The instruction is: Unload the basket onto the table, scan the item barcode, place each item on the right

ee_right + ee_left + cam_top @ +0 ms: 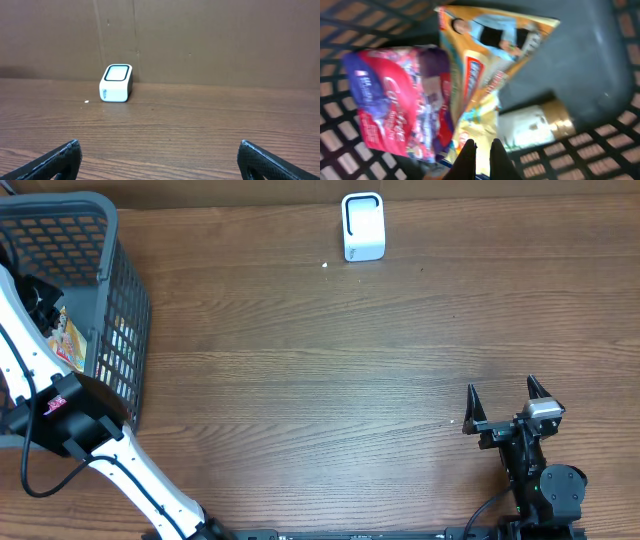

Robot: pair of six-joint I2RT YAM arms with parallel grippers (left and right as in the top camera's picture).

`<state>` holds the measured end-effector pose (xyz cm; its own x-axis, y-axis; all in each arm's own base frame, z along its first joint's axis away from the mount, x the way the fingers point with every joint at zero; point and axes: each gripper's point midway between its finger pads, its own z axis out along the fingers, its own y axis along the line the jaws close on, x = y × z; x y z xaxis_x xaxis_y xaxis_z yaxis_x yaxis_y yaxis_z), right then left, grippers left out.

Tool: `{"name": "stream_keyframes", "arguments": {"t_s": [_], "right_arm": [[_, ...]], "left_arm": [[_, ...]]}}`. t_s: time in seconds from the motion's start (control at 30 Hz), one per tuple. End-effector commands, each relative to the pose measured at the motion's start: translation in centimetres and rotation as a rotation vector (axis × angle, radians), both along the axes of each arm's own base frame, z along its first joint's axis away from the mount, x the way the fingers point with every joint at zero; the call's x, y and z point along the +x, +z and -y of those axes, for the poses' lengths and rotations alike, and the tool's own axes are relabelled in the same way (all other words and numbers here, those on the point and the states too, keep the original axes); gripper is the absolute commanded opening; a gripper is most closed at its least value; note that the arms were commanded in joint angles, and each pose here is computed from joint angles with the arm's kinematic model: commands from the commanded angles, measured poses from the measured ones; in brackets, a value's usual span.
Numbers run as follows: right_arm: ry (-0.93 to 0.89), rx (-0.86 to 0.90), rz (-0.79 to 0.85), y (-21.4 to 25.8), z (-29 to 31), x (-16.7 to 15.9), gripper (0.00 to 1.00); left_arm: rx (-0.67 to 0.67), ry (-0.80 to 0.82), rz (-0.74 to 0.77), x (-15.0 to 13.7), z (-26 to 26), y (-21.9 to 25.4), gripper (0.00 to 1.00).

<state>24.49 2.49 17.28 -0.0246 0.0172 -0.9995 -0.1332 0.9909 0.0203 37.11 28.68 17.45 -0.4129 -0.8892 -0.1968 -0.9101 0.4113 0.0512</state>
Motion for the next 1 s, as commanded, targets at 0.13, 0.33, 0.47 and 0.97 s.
{"name": "stream_keyframes", "arguments": {"t_s": [0.13, 0.33, 0.47, 0.97], "right_arm": [[-0.018, -0.001, 0.004, -0.2, 0.4, 0.0, 1.00], [-0.018, -0.001, 0.004, -0.2, 0.4, 0.0, 1.00], [-0.018, -0.001, 0.004, -0.2, 0.4, 0.0, 1.00], [-0.018, -0.001, 0.004, -0.2, 0.4, 0.0, 1.00]], "left_arm": [[-0.004, -0.009, -0.088, -1.8, -0.2, -1.2, 0.22], [0.033, 0.134, -0.276, -5.6, -1.2, -4.4, 0.38], [0.032, 0.182, -0.319, -7.1, -1.9, -5.2, 0.66], [0.000, 0.222, -0.374, -9.0, -2.3, -7.2, 0.62]]}}
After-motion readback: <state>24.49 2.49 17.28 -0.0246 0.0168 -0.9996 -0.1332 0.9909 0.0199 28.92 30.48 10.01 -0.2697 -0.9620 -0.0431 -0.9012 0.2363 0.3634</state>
